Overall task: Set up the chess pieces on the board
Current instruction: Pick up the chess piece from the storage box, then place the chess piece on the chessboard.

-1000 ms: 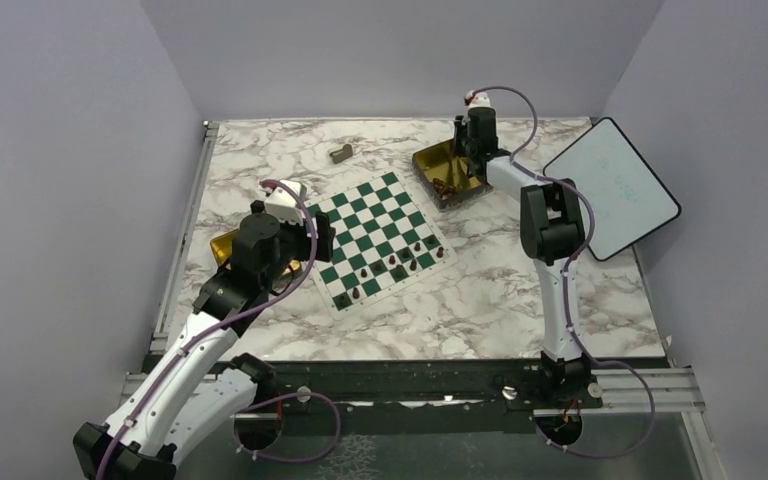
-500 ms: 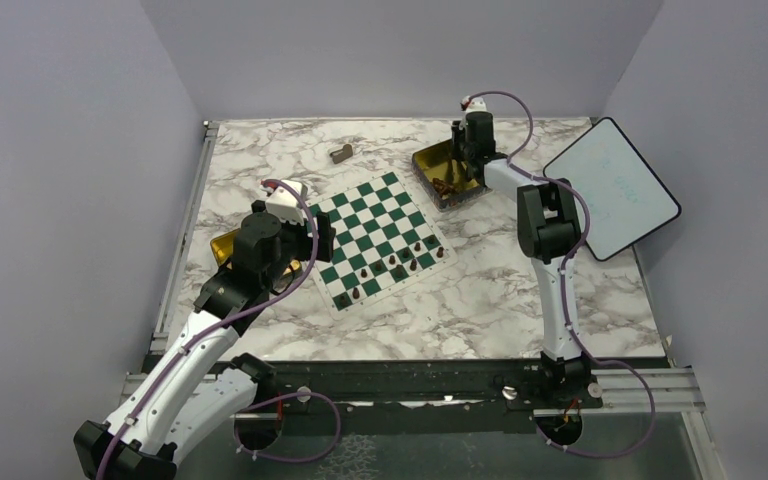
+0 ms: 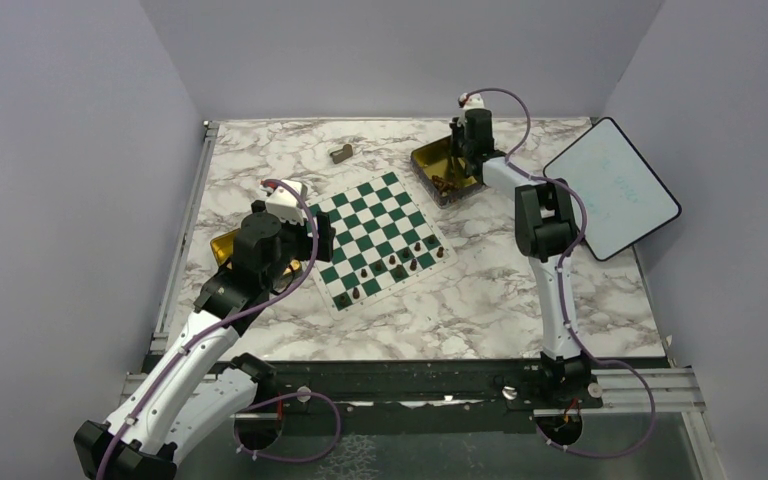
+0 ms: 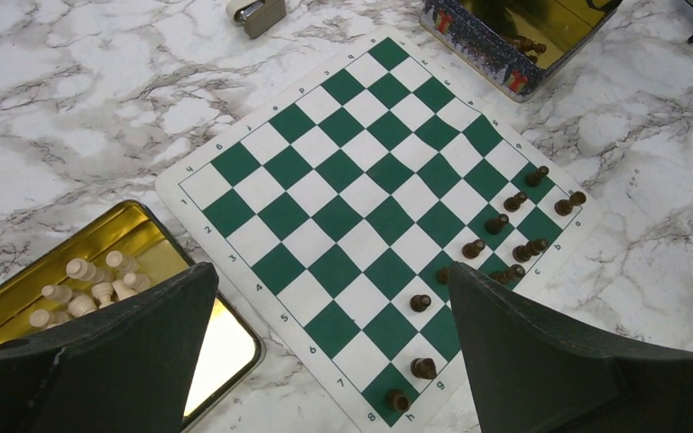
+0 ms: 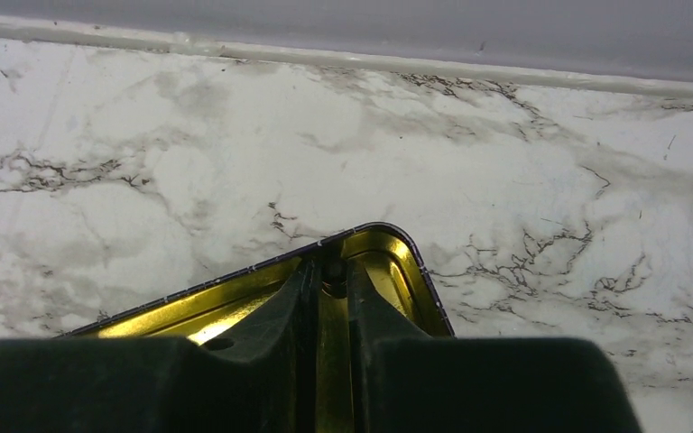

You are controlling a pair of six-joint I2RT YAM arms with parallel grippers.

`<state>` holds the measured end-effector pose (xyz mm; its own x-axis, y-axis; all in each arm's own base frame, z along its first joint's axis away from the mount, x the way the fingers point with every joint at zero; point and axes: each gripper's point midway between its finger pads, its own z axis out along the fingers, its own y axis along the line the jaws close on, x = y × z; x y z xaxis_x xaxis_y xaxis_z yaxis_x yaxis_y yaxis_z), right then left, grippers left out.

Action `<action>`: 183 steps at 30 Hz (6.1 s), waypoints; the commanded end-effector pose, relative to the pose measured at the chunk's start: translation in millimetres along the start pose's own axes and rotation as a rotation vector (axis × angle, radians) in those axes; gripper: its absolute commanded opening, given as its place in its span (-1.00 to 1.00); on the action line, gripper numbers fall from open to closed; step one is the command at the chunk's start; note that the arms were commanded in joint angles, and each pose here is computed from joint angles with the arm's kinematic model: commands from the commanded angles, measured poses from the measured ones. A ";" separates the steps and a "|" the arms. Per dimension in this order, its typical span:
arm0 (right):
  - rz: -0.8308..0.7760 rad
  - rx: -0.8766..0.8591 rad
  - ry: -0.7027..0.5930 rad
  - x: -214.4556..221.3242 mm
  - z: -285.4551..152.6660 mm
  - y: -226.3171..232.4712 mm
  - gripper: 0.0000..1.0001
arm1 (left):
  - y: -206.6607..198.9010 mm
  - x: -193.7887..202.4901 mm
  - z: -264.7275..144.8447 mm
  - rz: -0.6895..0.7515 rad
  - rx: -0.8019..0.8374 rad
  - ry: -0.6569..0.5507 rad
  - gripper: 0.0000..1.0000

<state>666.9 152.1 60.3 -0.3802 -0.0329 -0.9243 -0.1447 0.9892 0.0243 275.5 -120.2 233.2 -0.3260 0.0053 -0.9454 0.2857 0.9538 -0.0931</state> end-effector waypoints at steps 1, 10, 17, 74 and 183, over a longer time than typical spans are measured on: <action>-0.021 -0.026 -0.032 -5.1 7.2 0.8 -0.72 | 7.3 -2.2 -0.7 0.010 -0.032 -0.011 0.98; -0.033 -0.041 -0.061 -18.8 -13.3 1.9 -0.88 | 7.8 -1.4 0.2 0.011 -0.035 -0.008 0.98; -0.028 -0.068 -0.073 -46.6 -40.0 6.5 -0.91 | 8.2 -0.2 1.3 0.013 -0.038 -0.004 0.98; -0.278 -0.942 -0.073 73.7 -347.1 349.5 -0.91 | -12.5 -125.7 -114.5 -0.180 0.106 -0.331 0.98; -0.143 -0.485 0.042 24.3 -320.9 261.2 -0.25 | -12.8 -14.3 -19.9 -0.063 0.071 -0.027 0.98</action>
<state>301.0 399.4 153.7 -0.3294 -0.2277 -0.9163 -0.7196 0.6889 0.0875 250.3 -116.2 272.3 -0.2955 -0.1177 -0.9481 0.2881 0.9352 -0.2060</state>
